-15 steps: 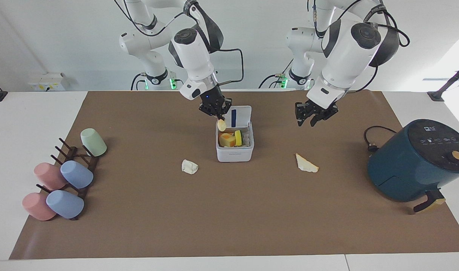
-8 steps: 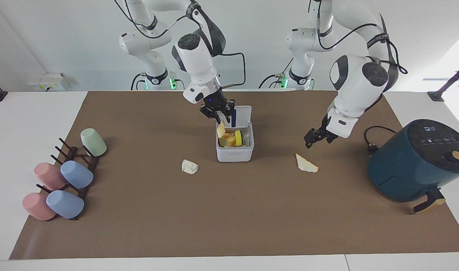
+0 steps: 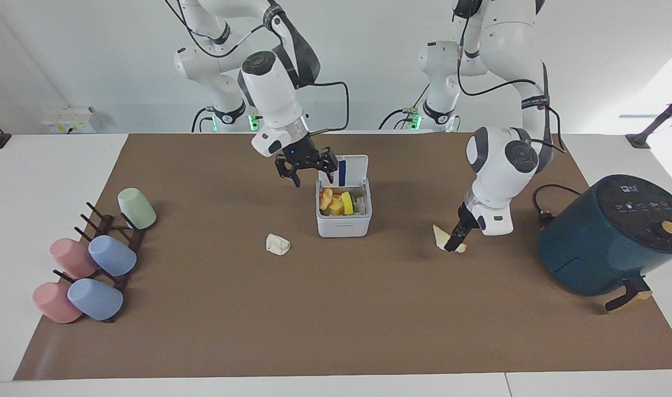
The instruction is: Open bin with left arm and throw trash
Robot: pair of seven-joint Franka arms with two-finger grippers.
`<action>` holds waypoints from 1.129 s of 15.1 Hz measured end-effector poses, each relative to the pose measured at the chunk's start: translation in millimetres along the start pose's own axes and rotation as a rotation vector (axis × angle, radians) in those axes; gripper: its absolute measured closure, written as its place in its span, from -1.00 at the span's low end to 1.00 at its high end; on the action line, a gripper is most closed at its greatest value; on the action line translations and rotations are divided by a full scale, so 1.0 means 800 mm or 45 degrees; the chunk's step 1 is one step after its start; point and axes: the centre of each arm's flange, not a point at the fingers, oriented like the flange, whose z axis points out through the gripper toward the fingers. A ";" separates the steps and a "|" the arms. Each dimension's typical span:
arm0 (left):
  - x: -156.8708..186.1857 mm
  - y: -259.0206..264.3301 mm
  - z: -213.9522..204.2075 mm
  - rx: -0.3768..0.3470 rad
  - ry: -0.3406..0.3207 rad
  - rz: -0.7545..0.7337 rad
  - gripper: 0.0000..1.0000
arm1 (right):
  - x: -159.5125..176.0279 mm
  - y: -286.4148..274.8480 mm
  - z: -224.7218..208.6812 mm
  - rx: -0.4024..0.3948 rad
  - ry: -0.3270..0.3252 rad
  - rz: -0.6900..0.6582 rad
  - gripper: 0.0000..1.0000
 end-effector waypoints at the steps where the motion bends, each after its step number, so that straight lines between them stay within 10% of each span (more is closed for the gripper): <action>1: -0.002 -0.003 0.012 -0.004 0.004 -0.051 -1.00 | 0.017 0.024 -0.002 -0.006 0.021 -0.043 -1.00; 6: -0.004 -0.013 0.037 0.010 0.000 -0.114 -0.91 | 0.063 0.089 0.049 -0.099 0.096 -0.268 -1.00; 12: -0.005 -0.014 0.039 0.008 0.003 -0.116 0.26 | 0.063 0.107 0.145 -0.181 0.054 -0.693 -1.00; 17: -0.002 -0.004 0.024 0.001 0.058 -0.053 0.32 | 0.061 0.121 0.179 -0.192 0.022 -0.925 -0.61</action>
